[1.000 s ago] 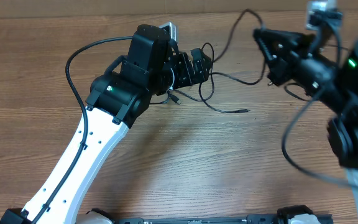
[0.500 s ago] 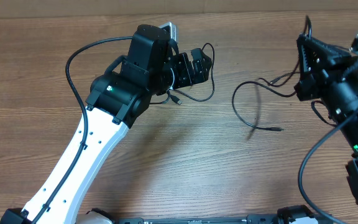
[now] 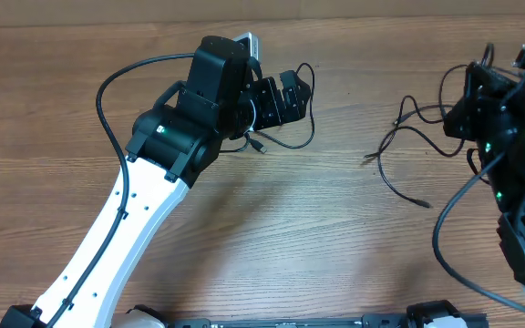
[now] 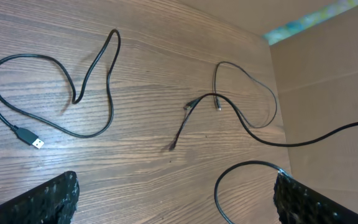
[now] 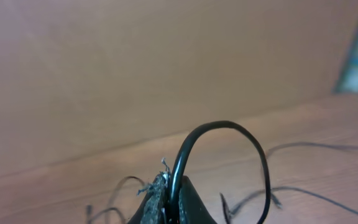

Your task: Untangle cables

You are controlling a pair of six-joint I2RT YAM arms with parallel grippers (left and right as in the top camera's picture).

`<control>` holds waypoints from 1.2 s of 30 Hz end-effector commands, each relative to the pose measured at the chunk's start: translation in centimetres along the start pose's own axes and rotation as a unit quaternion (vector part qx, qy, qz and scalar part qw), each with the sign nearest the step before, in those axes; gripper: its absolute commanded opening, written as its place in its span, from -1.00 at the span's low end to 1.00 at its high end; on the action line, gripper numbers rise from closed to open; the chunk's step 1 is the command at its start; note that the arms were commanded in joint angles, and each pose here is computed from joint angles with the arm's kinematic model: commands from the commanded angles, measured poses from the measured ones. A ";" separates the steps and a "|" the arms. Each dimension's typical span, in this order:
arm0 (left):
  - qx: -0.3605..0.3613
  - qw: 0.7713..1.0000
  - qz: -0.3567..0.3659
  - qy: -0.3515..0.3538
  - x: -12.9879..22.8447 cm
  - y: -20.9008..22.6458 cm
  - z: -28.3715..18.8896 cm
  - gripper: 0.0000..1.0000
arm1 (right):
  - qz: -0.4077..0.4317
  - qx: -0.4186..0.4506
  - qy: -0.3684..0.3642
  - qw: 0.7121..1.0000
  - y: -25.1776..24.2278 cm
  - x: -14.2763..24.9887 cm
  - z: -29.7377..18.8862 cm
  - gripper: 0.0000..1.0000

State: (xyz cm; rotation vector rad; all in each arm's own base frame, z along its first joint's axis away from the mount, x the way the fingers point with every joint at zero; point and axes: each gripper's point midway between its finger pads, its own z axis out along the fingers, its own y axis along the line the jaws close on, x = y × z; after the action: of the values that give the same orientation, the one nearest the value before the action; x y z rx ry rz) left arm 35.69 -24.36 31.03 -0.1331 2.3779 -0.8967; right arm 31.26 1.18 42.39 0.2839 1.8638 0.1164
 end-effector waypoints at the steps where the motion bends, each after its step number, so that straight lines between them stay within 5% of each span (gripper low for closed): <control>1: -0.006 1.000 0.006 -0.002 -0.2 0.3 0.3 1.00 | -0.003 0.061 -0.004 0.998 -2.3 -0.4 0.6 -0.92; 36: -0.006 1.000 0.006 -0.002 -0.2 0.3 0.3 0.99 | 0.108 0.371 0.149 0.910 -28.4 7.7 10.9 -0.92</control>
State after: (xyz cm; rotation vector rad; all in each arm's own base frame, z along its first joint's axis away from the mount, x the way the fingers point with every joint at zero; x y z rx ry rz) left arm 35.69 -24.36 31.02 -0.1331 2.3782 -0.8965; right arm 35.85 -22.72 25.40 0.9998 2.1487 -0.4057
